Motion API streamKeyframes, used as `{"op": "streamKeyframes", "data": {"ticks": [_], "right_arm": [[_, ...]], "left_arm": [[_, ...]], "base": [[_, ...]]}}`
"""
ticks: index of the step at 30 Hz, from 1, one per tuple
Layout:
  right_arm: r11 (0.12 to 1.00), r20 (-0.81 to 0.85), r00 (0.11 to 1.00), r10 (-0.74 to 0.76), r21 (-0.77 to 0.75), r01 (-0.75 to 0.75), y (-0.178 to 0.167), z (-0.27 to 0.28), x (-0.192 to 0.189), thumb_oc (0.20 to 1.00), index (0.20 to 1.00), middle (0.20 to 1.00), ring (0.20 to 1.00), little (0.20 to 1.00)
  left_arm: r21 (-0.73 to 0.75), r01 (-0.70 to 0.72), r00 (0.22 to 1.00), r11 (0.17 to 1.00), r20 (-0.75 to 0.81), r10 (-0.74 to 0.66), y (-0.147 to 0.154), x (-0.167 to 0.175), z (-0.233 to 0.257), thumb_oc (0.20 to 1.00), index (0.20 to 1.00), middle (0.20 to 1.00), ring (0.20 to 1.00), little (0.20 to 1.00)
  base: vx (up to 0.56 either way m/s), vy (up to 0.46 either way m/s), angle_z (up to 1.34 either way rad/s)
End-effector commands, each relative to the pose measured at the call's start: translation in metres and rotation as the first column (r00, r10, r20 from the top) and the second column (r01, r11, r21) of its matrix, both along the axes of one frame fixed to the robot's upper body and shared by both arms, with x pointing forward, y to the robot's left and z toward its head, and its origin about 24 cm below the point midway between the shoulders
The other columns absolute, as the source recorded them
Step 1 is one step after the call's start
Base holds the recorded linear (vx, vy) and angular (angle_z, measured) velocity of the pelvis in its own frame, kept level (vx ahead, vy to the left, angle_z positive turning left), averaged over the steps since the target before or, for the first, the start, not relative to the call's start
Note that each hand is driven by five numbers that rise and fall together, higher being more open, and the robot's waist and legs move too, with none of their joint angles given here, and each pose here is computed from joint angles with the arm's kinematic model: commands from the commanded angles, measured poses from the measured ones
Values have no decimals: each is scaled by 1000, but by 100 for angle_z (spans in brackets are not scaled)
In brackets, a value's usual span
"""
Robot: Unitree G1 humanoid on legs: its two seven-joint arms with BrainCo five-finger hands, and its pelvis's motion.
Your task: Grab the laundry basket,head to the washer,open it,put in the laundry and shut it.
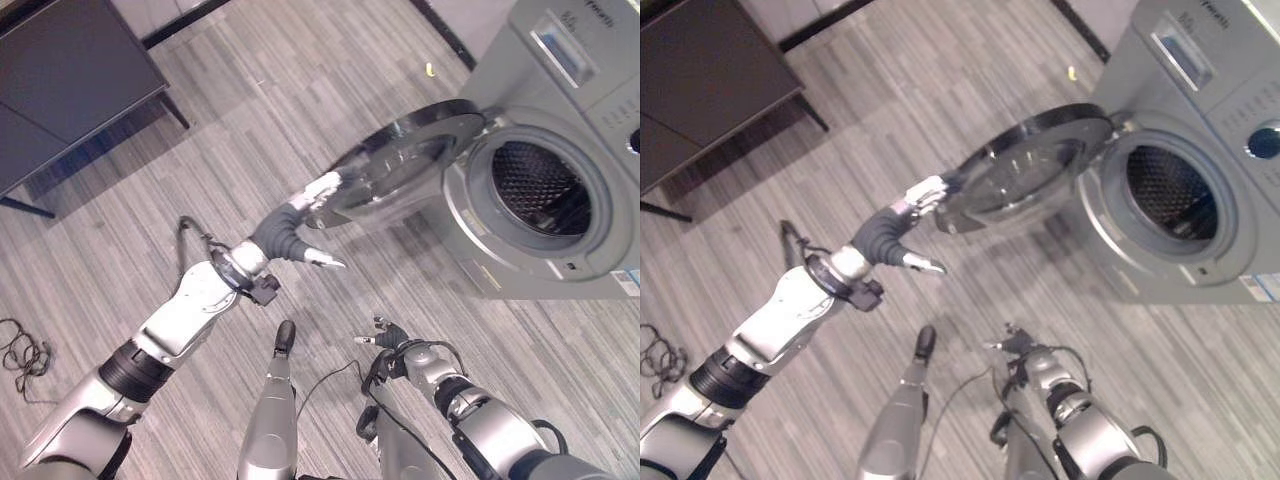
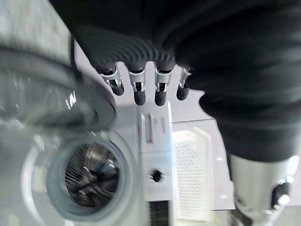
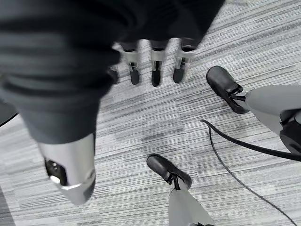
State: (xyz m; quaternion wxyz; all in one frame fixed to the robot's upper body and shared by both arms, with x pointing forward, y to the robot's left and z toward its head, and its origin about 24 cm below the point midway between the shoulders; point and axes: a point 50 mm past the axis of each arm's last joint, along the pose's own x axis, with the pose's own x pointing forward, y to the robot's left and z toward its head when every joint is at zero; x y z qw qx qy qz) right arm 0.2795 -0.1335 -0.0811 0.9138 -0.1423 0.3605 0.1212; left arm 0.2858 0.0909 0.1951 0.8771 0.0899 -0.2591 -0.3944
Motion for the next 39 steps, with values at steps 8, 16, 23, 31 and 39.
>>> {"op": "streamKeyframes", "data": {"ticks": [8,16,23,31,39], "right_arm": [[998,-94,996,10,-60,-15,-4,-26,-33,1000,1000,1000,1000,1000],[990,-131,981,-143,-6,143,-27,-36,-51,1000,1000,1000,1000,1000],[970,-220,950,-222,54,239,-41,-51,-81,1000,1000,1000,1000,1000],[961,-246,940,-239,76,264,-43,-54,-87,1000,1000,1000,1000,1000],[898,-260,871,-417,28,439,-86,-53,-94,1000,1000,1000,1000,1000]], "left_arm": [[-560,120,927,820,-233,-295,-56,11,9,1000,1000,1000,1000,1000],[-438,-40,905,898,-396,-153,-33,27,-30,1000,1000,1000,1000,1000],[341,69,965,938,-261,24,9,20,-60,1000,1000,1000,1000,1000],[445,42,959,894,-268,88,26,17,-79,1000,1000,1000,1000,1000],[503,-34,981,864,-147,125,5,33,-80,1000,1000,1000,1000,1000]], "base": [[42,-102,0],[138,93,-14],[297,395,-36],[204,219,-49],[168,-47,8]]}}
